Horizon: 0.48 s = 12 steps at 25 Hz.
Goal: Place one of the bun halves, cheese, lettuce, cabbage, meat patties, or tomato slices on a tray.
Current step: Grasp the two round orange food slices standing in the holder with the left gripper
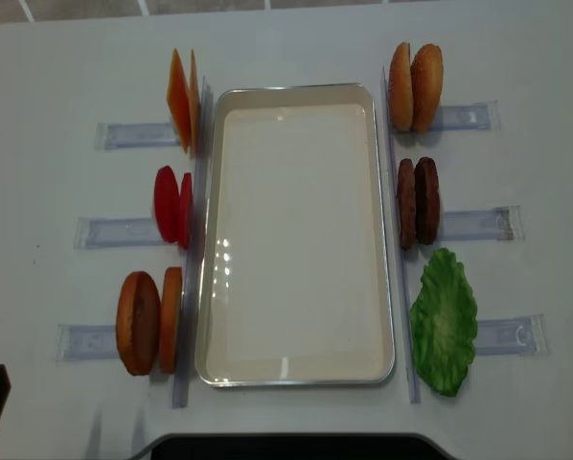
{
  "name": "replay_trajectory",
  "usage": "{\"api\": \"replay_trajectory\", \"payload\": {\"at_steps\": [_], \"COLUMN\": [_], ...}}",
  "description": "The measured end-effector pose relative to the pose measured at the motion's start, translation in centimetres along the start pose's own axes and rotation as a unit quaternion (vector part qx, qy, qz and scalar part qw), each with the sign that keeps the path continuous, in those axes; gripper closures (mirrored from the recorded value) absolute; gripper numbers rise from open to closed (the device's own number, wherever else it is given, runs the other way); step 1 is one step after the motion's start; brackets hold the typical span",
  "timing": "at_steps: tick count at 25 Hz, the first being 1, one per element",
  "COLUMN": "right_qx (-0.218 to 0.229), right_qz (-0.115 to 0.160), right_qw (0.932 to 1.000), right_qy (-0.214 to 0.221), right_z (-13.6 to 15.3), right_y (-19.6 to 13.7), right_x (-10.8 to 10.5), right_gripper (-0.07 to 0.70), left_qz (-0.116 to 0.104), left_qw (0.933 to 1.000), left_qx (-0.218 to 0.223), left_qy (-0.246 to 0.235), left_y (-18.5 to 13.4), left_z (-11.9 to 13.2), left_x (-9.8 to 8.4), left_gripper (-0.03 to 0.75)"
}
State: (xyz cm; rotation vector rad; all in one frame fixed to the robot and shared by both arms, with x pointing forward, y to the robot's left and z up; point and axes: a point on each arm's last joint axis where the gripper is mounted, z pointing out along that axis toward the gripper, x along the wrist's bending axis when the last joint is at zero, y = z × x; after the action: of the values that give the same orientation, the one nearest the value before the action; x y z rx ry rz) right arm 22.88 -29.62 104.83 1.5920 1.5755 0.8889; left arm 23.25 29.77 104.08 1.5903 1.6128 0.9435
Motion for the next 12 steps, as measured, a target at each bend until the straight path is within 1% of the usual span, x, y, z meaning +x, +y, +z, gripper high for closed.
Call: {"api": "replay_trajectory", "payload": {"at_steps": [12], "right_qx": [0.0], "right_qz": [0.0], "right_qw": [1.0], "right_qy": [0.0], "right_z": [0.0], "right_y": [0.0], "right_x": [0.0], "right_gripper": [0.232], "left_qz": [0.0], "left_qw": [1.0], "left_qx": [0.0], "left_qy": [0.0], "left_y": [0.0], "left_z": [0.0], "left_x": [0.0], "left_gripper": [0.261]}}
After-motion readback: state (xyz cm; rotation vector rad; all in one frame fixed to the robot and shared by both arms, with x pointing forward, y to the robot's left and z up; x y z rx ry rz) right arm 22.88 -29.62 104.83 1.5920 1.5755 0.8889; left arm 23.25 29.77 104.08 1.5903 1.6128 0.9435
